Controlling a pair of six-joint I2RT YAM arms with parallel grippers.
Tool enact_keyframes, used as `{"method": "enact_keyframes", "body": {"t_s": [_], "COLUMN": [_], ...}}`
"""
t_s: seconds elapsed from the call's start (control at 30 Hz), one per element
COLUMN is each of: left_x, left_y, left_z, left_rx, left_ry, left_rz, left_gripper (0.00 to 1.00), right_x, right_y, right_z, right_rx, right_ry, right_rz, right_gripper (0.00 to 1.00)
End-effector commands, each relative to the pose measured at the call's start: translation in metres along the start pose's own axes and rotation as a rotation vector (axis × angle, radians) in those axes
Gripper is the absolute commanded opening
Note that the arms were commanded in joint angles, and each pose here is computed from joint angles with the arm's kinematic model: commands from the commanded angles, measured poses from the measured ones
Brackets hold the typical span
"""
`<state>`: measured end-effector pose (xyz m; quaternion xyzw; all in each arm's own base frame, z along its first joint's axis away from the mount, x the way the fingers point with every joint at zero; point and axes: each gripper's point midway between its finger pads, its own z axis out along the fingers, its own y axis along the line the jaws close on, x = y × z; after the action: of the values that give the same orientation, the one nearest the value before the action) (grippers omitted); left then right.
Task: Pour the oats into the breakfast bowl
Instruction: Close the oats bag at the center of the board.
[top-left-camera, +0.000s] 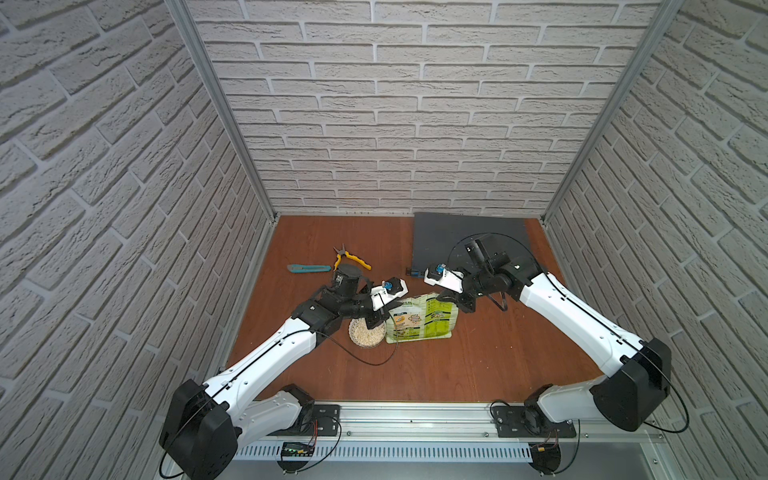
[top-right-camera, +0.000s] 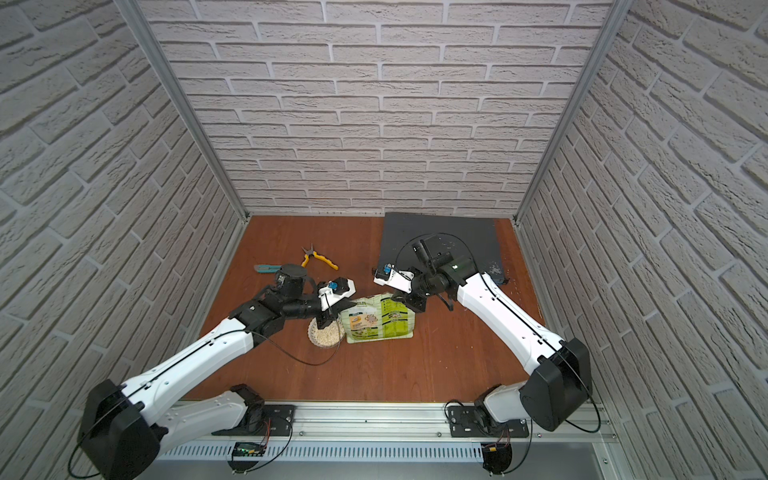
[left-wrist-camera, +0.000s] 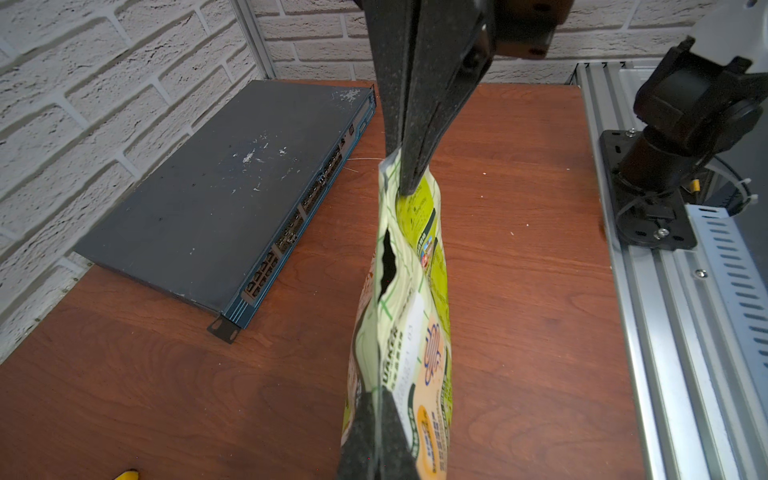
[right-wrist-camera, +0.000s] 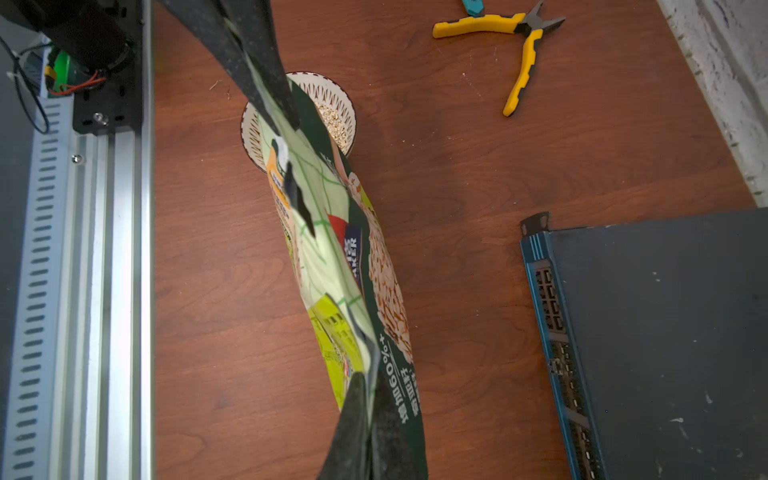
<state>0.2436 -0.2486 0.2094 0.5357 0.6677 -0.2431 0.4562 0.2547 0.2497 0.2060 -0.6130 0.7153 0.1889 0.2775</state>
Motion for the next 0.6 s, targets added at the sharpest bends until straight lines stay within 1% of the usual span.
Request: {"method": "enact_keyframes", "body": {"t_s": [0.0,0.03,0.07,0.1,0.13,0.27,0.3,0.33,0.4,0.47,0.53,0.57], "left_x": [-0.036,-0.037,-0.037,-0.037,-0.037,-0.037,-0.037,-0.037,-0.035,-0.035,-0.035,-0.035], "left_y": [0.014,0.014,0.014,0.014,0.014,0.014,0.014,0.014,0.015,0.016,0.017,0.016], "left_z": [-0.012,-0.012,-0.013,-0.013,-0.013,-0.013,-0.013,-0.013,-0.013,-0.013,-0.013,-0.013], "left_rx": [-0.062,-0.063,-0.065,-0.066,-0.066,-0.069,-0.067,-0.068,-0.074,-0.081,-0.083,-0.082], "left_ry": [-0.123,-0.124,-0.125,-0.127,-0.127,-0.132,-0.131,-0.131,-0.129,-0.130,-0.136,-0.138], "left_rz": [0.088,0.089,0.090,0.090,0.089,0.090,0.089,0.089,0.083,0.079,0.073,0.071], "left_gripper": [0.00,0.00,0.00,0.00,0.00,0.00,0.00,0.00,0.00,0.00,0.00,0.00], "right_x": [0.002,0.001,-0.001,-0.002,-0.003,-0.010,-0.011,-0.013,-0.019,-0.028,-0.033,-0.034], "right_y": [0.006,0.006,0.005,0.005,0.005,0.007,0.008,0.009,0.012,0.014,0.015,0.015], "right_z": [-0.002,-0.002,-0.001,0.000,0.002,0.012,0.014,0.016,0.014,0.011,0.010,0.011], "right_rx": [-0.010,-0.006,-0.001,0.002,-0.001,-0.026,-0.034,-0.043,-0.060,-0.064,-0.068,-0.073], "right_ry": [0.044,0.041,0.037,0.032,0.029,0.029,0.035,0.039,0.022,-0.007,-0.029,-0.036], "right_rz": [-0.027,-0.033,-0.039,-0.044,-0.048,-0.060,-0.062,-0.067,-0.077,-0.090,-0.096,-0.097], "right_gripper": [0.04,0.10,0.18,0.24,0.26,0.27,0.19,0.05,0.04,0.05,0.21,0.25]}}
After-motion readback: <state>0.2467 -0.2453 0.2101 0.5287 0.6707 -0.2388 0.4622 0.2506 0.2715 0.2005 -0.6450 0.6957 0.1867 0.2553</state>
